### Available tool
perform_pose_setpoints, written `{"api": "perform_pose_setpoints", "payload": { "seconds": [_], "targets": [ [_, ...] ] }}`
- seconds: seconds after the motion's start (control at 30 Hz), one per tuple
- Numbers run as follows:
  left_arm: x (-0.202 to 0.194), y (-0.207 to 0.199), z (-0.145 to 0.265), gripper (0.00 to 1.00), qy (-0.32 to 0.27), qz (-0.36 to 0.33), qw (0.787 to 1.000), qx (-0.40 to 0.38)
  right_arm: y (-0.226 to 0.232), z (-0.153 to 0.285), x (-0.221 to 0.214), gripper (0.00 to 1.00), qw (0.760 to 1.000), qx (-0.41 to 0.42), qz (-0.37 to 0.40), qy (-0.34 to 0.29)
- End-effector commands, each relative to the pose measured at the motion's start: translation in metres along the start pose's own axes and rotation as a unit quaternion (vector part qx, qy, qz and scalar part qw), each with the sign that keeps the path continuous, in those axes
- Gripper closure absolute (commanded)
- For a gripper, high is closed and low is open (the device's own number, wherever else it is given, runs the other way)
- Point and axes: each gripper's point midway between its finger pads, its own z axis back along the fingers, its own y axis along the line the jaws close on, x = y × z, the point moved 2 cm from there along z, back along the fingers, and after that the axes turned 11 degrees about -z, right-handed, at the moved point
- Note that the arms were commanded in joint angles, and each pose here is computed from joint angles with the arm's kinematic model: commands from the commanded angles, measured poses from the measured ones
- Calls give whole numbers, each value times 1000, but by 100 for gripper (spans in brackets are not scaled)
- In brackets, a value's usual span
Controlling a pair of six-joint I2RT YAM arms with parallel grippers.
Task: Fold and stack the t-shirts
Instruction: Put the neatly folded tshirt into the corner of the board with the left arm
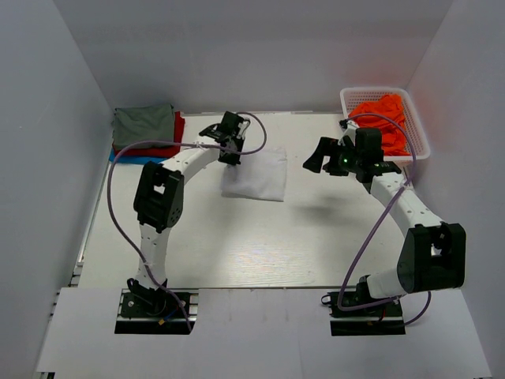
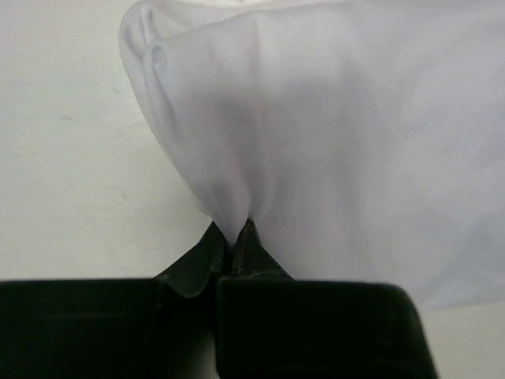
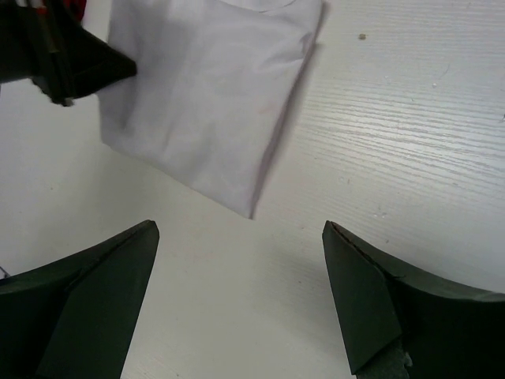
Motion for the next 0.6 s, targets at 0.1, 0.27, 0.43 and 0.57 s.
{"api": "perform_pose_setpoints", "payload": {
  "seconds": [0.1,0.27,0.43,0.57],
  "targets": [
    [83,46,103,100,-122,-84,989,27,-3,10,9,10,999,-19,21,-24],
    [100,88,123,100,-138,-88,985,58,-7,10,8,10,999,-32,20,-21],
    [108,143,139,100,-145,-77,982,98,-7,12,11,10,999,-37,19,-24],
    [110,189,151,100,-155,-62,976,140,-6,12,12,10,999,-39,16,-20]
  ]
}}
